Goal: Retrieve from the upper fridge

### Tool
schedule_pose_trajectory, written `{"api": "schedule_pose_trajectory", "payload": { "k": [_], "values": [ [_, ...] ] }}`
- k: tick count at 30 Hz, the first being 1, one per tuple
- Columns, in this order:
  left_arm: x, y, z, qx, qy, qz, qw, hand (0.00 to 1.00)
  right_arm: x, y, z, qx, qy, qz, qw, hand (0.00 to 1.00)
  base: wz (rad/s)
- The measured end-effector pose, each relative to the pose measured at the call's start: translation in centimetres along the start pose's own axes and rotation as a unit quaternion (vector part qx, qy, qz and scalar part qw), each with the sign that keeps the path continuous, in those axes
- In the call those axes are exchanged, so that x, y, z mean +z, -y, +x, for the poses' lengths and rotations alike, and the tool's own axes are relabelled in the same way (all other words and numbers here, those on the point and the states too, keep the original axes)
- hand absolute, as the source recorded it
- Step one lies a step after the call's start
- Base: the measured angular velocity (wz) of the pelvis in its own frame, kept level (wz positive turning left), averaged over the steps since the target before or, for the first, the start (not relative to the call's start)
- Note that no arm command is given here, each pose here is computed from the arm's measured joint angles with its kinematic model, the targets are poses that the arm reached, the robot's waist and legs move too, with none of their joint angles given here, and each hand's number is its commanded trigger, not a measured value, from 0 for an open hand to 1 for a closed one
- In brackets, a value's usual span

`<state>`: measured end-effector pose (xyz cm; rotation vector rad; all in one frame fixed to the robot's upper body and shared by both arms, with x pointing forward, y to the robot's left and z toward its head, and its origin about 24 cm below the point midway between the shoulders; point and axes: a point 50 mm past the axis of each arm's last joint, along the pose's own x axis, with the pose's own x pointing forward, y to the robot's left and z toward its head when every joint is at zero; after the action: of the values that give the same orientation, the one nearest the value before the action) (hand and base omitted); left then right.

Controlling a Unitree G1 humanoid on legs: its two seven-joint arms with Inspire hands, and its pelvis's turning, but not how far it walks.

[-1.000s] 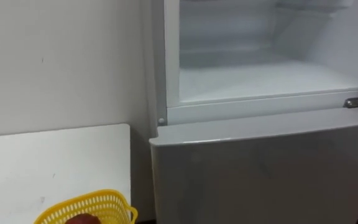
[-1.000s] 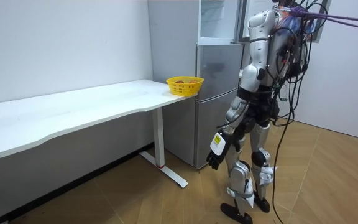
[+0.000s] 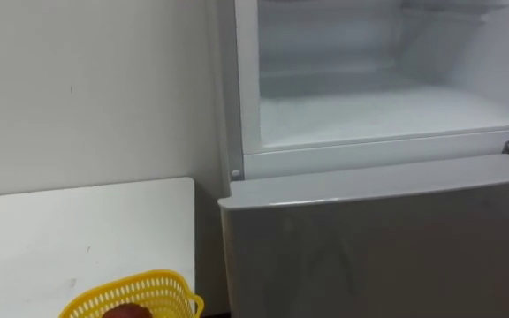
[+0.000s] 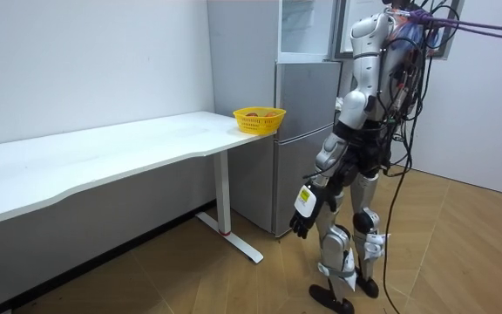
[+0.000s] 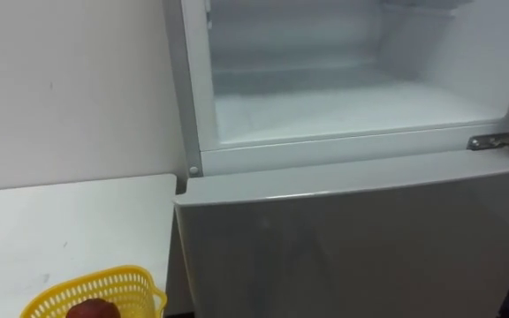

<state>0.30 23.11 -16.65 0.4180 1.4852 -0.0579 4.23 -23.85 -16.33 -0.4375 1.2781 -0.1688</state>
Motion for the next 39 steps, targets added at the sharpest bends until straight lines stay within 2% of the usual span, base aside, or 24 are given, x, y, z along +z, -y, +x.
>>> {"api": "schedule_pose_trajectory", "payload": {
  "k": [4,12,17,22,25,27,28,30,31,33,34,36,39],
  "values": [
    [-0.1,0.2,0.0,-0.01,-0.007,0.002,1.0,0.0,-0.1,0.1,0.2,0.019,-0.013,-0.014,1.0,0.0,0.06],
    [-0.2,0.5,0.0,-0.031,-0.02,0.012,0.999,0.0,-1.5,-0.3,0.0,0.062,-0.056,-0.102,0.991,0.0,0.01],
    [0.2,0.5,0.0,-0.031,-0.015,0.018,0.999,0.0,-1.4,-0.2,0.1,0.062,-0.063,-0.099,0.991,0.0,0.03],
    [0.4,0.5,0.0,-0.032,-0.012,0.019,0.999,0.0,-1.7,-0.2,0.1,0.048,-0.078,-0.028,0.995,0.0,0.02],
    [0.1,0.5,0.0,-0.029,-0.017,0.013,0.999,0.0,-2.7,0.2,0.0,0.023,-0.112,0.11,0.987,0.0,0.0],
    [-0.5,0.4,0.0,-0.025,-0.023,-0.006,0.999,0.0,-3.4,0.6,-0.1,0.005,-0.134,0.254,0.958,0.0,0.0],
    [-0.7,0.3,0.0,-0.024,-0.024,-0.009,0.999,0.0,-3.4,0.7,-0.1,-0.001,-0.137,0.287,0.948,0.0,0.0],
    [-1.2,-0.3,-0.1,-0.013,-0.029,-0.036,0.999,0.0,-3.3,1.5,0.0,-0.027,-0.145,0.416,0.897,0.0,0.03],
    [-1.3,-0.5,-0.1,-0.01,-0.029,-0.042,0.999,0.0,-3.4,1.6,0.0,-0.034,-0.147,0.448,0.881,0.0,0.04],
    [-1.8,-1.2,-0.2,0.007,-0.032,-0.074,0.997,0.0,-3.7,2.3,0.0,-0.063,-0.154,0.568,0.806,0.0,0.0],
    [-1.8,-1.3,-0.2,0.012,-0.03,-0.079,0.996,0.0,-3.7,2.4,0.0,-0.068,-0.155,0.595,0.786,0.0,0.0],
    [-1.9,-1.9,-0.2,0.024,-0.023,-0.095,0.995,0.0,-3.9,2.9,0.0,-0.085,-0.158,0.699,0.692,0.0,0.0],
    [-2.2,-2.1,-0.3,0.029,-0.023,-0.106,0.994,0.0,-3.4,4.0,0.3,-0.098,-0.152,0.761,0.622,0.0,0.0]
  ]
}}
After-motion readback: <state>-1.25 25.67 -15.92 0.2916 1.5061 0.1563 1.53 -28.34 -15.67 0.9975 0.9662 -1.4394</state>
